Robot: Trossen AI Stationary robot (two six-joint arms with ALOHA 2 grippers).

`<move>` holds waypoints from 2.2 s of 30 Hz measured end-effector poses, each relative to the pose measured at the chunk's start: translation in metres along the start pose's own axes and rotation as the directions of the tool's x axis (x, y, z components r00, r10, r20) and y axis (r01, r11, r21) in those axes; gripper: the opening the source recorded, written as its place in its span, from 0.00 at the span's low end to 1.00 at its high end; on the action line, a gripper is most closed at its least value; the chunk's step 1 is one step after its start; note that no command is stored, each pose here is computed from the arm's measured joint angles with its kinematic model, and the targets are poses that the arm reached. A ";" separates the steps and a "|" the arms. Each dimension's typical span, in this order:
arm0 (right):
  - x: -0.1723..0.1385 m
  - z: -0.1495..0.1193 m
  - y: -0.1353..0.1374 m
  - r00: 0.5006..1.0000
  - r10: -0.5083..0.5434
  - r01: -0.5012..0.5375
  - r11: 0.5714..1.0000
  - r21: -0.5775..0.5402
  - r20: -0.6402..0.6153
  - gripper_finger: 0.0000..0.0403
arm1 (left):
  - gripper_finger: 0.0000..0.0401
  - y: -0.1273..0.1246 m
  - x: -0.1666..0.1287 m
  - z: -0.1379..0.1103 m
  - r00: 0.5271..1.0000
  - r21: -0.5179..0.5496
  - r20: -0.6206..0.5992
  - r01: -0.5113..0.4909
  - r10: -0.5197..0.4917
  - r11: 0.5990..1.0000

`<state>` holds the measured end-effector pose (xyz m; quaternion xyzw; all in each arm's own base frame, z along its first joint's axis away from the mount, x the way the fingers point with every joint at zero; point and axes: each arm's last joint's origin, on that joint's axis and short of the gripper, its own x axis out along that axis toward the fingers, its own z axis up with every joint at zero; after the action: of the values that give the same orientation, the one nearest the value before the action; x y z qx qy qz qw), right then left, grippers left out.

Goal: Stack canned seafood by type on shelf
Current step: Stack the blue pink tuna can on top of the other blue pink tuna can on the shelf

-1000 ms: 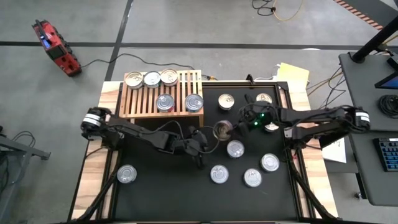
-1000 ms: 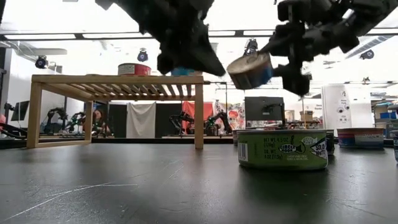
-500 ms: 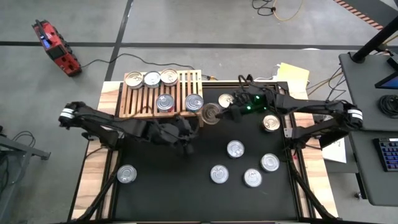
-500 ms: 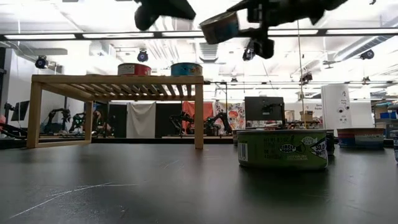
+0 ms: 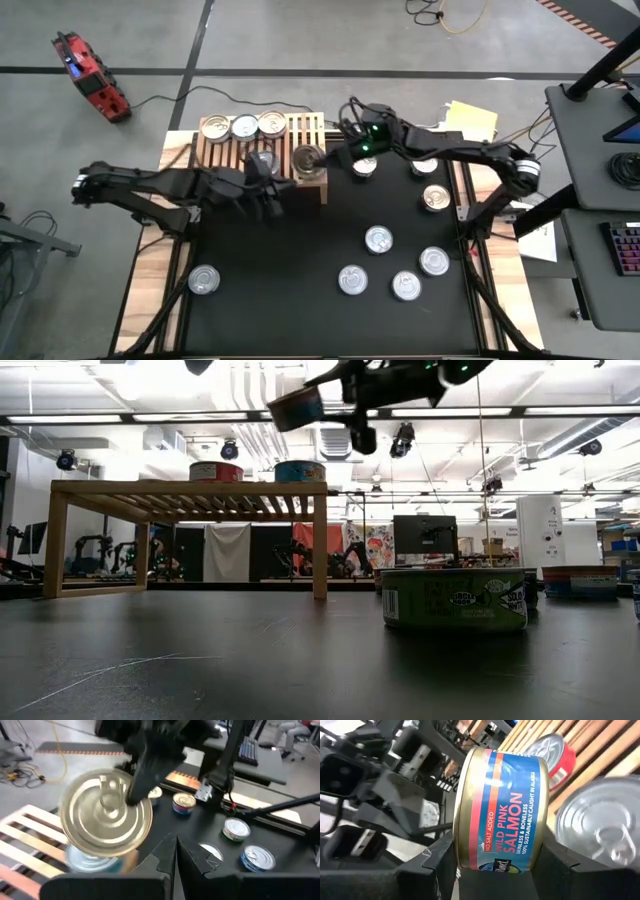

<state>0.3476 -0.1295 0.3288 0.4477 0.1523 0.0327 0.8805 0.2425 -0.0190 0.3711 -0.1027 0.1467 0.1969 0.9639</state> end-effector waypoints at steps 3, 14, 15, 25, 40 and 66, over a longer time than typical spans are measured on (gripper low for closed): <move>0.008 0.013 -0.011 1.000 -0.009 0.009 1.000 0.029 0.005 0.47 | 0.00 0.011 -0.010 0.006 1.000 0.024 0.021 -0.021 0.021 0.999; 0.020 0.041 -0.029 0.999 -0.020 0.017 0.996 0.088 0.039 0.47 | 0.00 0.047 -0.015 0.018 1.000 -0.044 0.007 0.010 -0.010 0.999; 0.019 0.043 -0.029 0.999 -0.019 0.015 0.996 0.084 0.044 0.47 | 0.00 0.050 -0.014 0.021 0.997 -0.067 0.022 0.072 -0.071 0.995; -0.004 0.051 -0.015 0.999 0.034 -0.029 0.986 -0.166 0.030 0.47 | 0.00 0.107 -0.014 0.048 0.821 -0.162 0.093 0.571 -0.563 0.805; -0.037 0.001 0.065 0.974 -0.217 0.207 0.741 -0.638 0.063 0.47 | 0.33 0.135 0.030 0.047 0.818 -0.269 0.088 0.569 -0.569 0.777; -0.036 -0.006 0.069 0.969 -0.243 0.216 0.745 -0.631 0.045 0.47 | 0.74 0.144 0.090 0.033 0.820 -0.068 0.090 0.571 -0.565 0.818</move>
<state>0.3168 -0.0913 0.3893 0.1038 0.2039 -0.0176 0.9733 0.2706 0.1505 0.3532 -0.1791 0.0682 -0.0896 0.9774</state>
